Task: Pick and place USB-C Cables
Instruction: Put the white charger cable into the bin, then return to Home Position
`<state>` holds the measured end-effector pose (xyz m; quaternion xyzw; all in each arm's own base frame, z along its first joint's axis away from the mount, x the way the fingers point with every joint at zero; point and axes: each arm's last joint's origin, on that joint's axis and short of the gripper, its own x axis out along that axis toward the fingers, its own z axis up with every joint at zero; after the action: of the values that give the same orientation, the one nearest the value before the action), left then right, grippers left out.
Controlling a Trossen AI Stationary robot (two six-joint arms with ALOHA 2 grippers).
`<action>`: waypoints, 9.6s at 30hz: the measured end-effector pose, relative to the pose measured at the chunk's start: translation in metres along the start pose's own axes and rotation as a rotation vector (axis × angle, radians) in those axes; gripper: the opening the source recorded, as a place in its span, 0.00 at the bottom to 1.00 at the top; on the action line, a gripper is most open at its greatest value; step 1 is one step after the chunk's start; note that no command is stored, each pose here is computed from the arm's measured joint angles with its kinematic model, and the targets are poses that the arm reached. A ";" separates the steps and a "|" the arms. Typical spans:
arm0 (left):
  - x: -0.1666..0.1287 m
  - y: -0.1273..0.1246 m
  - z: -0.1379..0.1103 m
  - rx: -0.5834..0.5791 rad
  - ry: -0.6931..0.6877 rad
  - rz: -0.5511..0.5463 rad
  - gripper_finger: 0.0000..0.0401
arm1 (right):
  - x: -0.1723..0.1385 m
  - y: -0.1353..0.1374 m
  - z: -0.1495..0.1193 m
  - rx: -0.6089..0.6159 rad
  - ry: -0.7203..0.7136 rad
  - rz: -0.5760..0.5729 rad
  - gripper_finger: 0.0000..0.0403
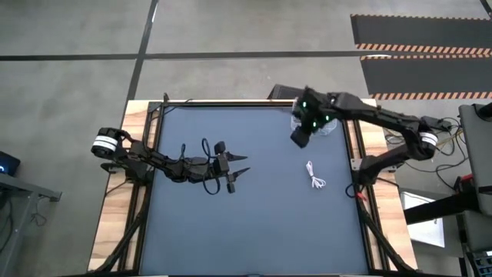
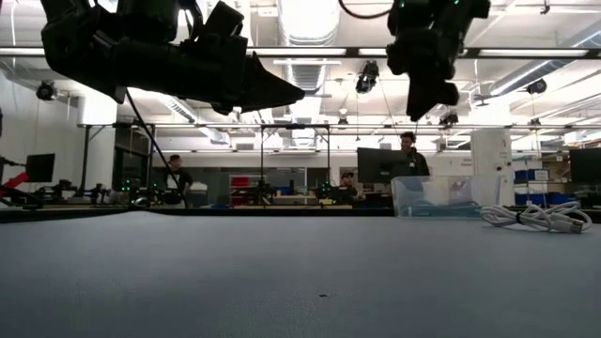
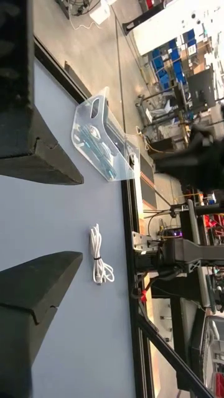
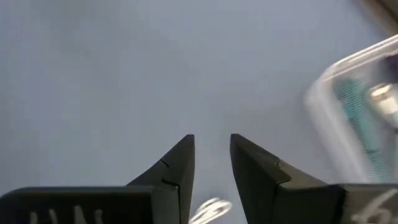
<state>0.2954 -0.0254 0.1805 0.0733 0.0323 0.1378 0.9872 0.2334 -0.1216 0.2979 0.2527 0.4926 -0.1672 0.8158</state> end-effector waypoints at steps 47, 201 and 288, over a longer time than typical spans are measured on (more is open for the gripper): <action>0.000 0.000 -0.001 0.003 0.008 -0.002 0.42 | 0.122 0.045 -0.120 0.274 0.389 -0.325 0.23; 0.000 -0.001 -0.007 0.029 0.069 -0.009 0.42 | 0.049 -0.161 0.053 -0.283 0.340 -0.242 0.33; -0.171 0.038 -0.026 0.223 -0.116 -0.253 0.03 | -0.014 -0.006 -0.208 -0.720 -1.827 0.282 0.03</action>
<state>0.1193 -0.0332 0.1681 0.1853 -0.0007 0.0035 0.9827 0.0739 -0.0058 0.2284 -0.1797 -0.3385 -0.0394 0.9228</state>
